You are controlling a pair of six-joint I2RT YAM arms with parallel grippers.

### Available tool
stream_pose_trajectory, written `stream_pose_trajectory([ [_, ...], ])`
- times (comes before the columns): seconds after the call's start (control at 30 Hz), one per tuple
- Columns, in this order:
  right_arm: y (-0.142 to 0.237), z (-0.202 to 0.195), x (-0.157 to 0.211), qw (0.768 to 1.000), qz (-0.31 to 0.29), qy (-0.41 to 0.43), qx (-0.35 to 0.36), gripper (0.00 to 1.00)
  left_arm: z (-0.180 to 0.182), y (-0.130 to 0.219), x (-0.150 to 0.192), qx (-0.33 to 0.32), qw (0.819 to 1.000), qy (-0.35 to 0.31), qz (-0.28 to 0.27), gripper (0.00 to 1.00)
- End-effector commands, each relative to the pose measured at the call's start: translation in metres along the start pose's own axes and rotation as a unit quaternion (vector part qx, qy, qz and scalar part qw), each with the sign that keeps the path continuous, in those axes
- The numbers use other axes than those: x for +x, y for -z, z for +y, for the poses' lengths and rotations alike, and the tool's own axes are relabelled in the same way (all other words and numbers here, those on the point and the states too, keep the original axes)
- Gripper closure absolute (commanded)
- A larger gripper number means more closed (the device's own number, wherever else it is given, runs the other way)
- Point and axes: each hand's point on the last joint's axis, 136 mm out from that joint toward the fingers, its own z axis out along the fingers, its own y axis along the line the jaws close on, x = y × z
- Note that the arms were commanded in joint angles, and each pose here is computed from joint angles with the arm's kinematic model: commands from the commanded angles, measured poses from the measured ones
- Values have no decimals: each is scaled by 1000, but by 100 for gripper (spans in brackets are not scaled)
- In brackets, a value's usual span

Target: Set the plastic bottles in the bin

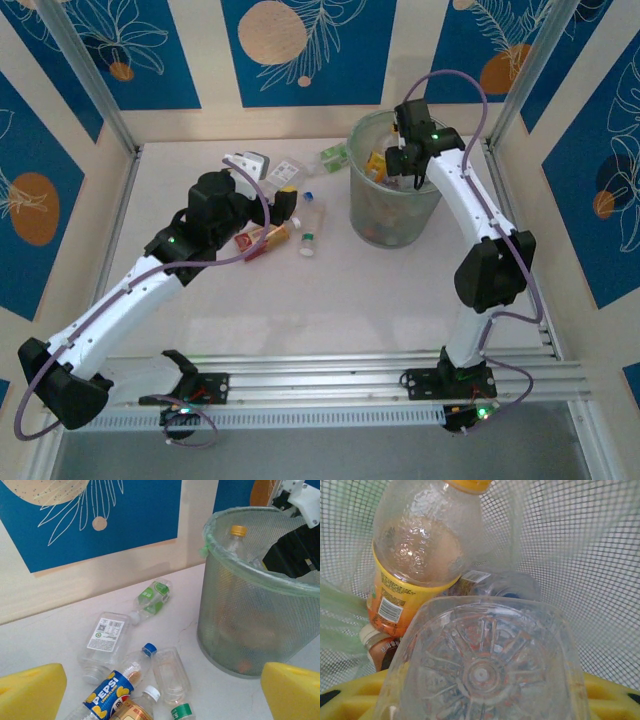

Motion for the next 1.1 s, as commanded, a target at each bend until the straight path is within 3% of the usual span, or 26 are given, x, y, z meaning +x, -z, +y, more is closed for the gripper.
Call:
stream_pose_trajectory([
  [0.0,-21,-1,8,1000,16,12,12,52,2,2,-1,-8,1000,-1,-2,0],
  [0.27,-52,-1,19,998,59,-1,19,48,5,0,3,-18,1000,-4,11,1],
  [0.47,-43,-2,2,998,54,-22,12,31,6,-1,4,-22,1000,-8,21,1],
  [0.83,35,4,-42,999,-25,-31,-14,18,16,-2,16,-37,998,-5,54,0],
  [1.07,102,4,-48,992,-86,-69,-58,19,36,-15,52,-52,987,7,151,1],
])
